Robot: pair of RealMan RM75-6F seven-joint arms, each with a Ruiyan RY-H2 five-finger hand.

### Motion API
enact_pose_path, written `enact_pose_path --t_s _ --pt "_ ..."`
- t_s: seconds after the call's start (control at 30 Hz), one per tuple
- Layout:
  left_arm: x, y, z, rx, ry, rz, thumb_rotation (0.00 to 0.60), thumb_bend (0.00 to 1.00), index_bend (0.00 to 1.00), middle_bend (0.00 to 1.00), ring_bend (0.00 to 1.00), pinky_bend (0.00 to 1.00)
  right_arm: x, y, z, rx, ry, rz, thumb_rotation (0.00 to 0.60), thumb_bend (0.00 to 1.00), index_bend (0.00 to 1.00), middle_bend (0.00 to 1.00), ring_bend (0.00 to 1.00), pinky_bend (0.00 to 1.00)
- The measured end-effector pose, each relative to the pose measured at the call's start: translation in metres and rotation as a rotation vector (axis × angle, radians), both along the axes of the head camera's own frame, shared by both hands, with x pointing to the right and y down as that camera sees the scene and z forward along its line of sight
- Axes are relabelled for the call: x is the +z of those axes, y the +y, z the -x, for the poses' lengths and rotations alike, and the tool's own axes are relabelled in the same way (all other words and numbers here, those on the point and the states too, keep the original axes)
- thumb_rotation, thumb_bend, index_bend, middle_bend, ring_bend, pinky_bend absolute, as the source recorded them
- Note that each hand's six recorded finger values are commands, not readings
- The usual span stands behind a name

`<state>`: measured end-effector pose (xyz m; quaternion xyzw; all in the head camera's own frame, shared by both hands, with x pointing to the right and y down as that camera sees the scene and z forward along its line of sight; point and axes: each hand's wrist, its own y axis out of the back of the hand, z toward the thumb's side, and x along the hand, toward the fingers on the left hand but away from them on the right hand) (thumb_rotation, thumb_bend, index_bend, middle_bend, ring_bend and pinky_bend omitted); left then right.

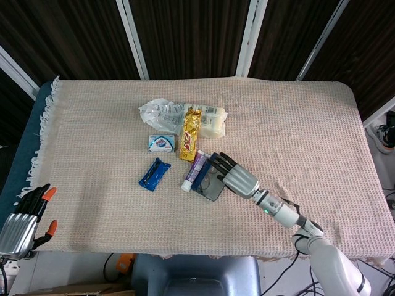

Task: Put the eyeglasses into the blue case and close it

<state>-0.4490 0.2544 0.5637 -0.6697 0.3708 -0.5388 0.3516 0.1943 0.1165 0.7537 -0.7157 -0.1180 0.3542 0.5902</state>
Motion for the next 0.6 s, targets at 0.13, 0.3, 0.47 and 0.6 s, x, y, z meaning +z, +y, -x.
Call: enact_pose_path --t_s 0.13,0.3,0.47,0.6 --pt "0.000 0.000 -0.001 0.003 0.002 -0.002 0.600 0.43 0.00 0.00 0.00 0.11 0.000 -0.001 -0.002 0.007 -0.002 0.003 0.600 0.72 0.71 0.11 0.00 0.00" --pt "0.000 0.000 -0.001 0.005 0.004 -0.002 0.600 0.43 0.00 0.00 0.00 0.11 -0.009 -0.002 -0.010 0.017 -0.027 -0.008 0.600 0.72 0.71 0.11 0.00 0.00" --pt "-0.001 0.002 -0.001 0.010 0.008 -0.002 0.600 0.43 0.00 0.00 0.00 0.11 -0.018 0.008 -0.029 0.005 -0.033 -0.024 0.600 0.72 0.71 0.11 0.00 0.00" --pt "-0.001 0.002 -0.002 0.013 0.010 -0.001 0.600 0.43 0.00 0.00 0.00 0.11 -0.029 0.027 -0.054 -0.009 -0.036 -0.029 0.600 0.72 0.71 0.11 0.00 0.00"
